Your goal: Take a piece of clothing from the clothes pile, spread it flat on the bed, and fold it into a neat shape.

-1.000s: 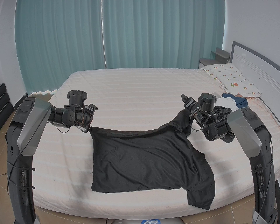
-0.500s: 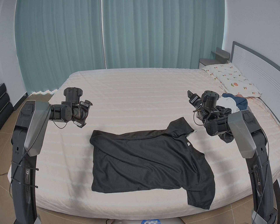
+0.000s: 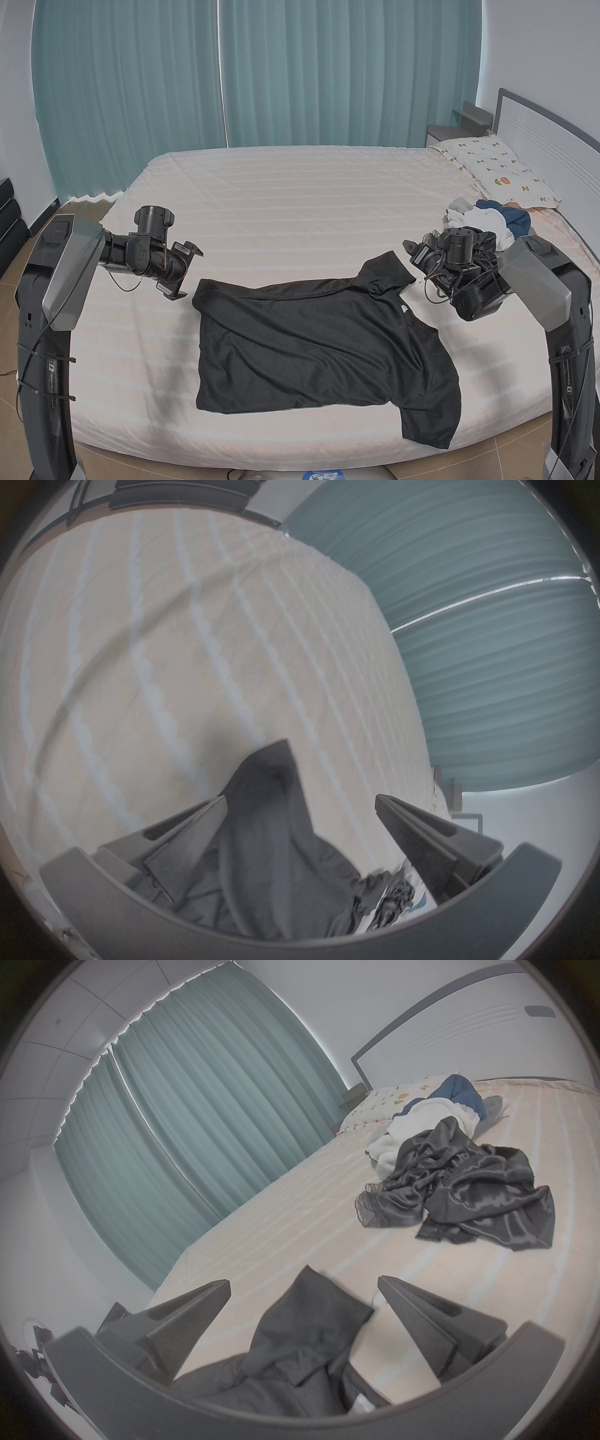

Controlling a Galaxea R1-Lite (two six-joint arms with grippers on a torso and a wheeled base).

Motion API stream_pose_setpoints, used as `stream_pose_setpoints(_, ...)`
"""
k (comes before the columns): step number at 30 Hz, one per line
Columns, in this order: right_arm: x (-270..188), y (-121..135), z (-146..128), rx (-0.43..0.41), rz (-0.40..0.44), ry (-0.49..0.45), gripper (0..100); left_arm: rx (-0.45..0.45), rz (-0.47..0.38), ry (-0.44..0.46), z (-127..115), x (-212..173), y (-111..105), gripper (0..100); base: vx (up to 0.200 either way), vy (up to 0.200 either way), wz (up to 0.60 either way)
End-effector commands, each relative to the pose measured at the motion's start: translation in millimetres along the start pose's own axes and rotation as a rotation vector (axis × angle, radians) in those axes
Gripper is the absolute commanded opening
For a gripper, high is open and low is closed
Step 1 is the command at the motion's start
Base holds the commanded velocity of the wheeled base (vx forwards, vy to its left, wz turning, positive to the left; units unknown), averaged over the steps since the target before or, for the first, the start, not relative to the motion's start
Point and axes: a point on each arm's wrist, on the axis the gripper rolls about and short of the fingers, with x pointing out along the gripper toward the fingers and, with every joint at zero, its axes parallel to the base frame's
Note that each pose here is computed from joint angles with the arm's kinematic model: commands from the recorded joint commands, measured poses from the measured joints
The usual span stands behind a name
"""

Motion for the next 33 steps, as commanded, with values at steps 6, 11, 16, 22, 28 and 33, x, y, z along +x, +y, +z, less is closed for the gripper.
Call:
stream_pose_setpoints(6,-127.3,-34.0,6.0,0.006,0.056,0.168,100,0.187,-0.054,0.185,-69.1,-117.7,77.4,100,0.0,0.0,0.0)
stream_pose_setpoints(11,-158.4,-52.9,-10.7,0.009,0.033,0.231,100,0.221,-0.011,0.235,-98.7,-138.3,94.4,100,0.0,0.0,0.0)
stream_pose_setpoints(16,-184.5,-68.0,-24.7,0.031,0.004,0.268,100,0.227,0.021,0.283,-113.7,-151.5,109.5,100,0.0,0.0,0.0)
stream_pose_setpoints(22,-198.6,-78.4,-26.7,0.145,0.0,0.299,100,0.254,0.064,0.336,-130.5,-150.4,120.1,100,-0.167,0.0,0.0)
stream_pose_setpoints(28,-201.2,-89.1,-27.4,0.185,0.006,0.349,100,0.272,0.103,0.353,-137.0,-135.4,126.7,100,-0.133,0.0,0.0)
stream_pose_setpoints(33,-200.5,-93.4,-33.6,0.186,-0.01,0.372,100,0.31,0.096,0.304,-146.7,-120.7,126.4,100,0.0,0.0,0.0)
